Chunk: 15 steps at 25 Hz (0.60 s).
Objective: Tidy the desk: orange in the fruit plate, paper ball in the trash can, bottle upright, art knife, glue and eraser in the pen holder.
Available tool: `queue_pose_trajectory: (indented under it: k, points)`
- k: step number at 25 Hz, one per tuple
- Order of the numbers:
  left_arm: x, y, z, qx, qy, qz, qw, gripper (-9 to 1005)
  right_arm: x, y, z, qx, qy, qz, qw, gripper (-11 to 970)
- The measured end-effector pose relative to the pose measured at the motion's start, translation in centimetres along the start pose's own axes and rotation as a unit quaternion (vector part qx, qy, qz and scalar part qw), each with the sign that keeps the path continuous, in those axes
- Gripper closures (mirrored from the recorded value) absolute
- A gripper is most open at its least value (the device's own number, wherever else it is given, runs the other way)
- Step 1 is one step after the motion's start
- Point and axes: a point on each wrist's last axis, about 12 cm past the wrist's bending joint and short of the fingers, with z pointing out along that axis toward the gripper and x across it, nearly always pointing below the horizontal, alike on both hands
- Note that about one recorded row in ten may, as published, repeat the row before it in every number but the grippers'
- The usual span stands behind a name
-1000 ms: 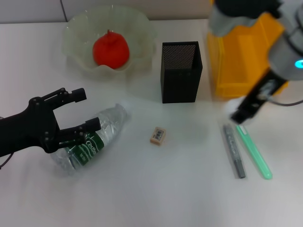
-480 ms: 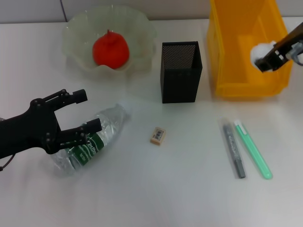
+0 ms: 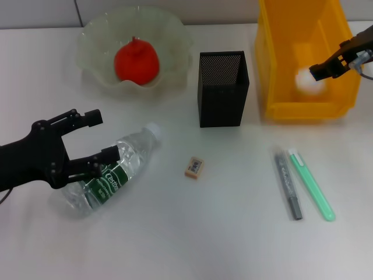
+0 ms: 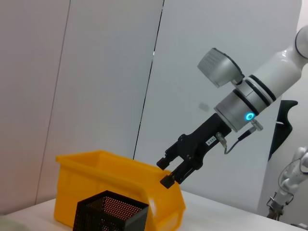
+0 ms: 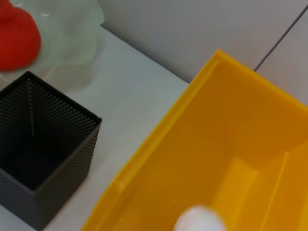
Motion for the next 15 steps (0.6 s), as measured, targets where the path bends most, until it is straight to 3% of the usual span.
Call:
queue_pose_trajectory:
  k: [2, 7, 9, 10, 13, 15]
  points:
    - [-0.4, 0.2, 0.0, 0.002, 0.002, 0.001, 1.000, 135, 0.3, 0.0, 0.0, -0.008, -0.006, 0.003, 1.000, 373]
    - [-2.7, 1.4, 0.1, 0.006, 0.030, 0.008, 1.000, 136, 2.9, -1.0, -0.9, -0.102, -0.068, 0.021, 0.992, 202]
    - [-4.0, 1.9, 0.2, -0.002, 0.051, 0.012, 0.999, 136, 4.8, -1.6, -1.7, -0.146, -0.114, 0.023, 0.982, 157]
    - [-5.6, 2.7, 0.6, -0.018, 0.089, 0.013, 0.996, 136, 7.0, -2.0, -2.5, -0.181, -0.158, 0.019, 0.971, 134]
    - [-6.8, 3.1, 1.3, -0.029, 0.120, 0.014, 0.992, 135, 8.9, -2.1, -3.2, -0.208, -0.200, 0.011, 0.957, 137]
    - [-8.0, 3.4, 2.3, -0.039, 0.163, 0.014, 0.986, 135, 12.3, -2.0, -4.3, -0.253, -0.263, -0.004, 0.931, 139]
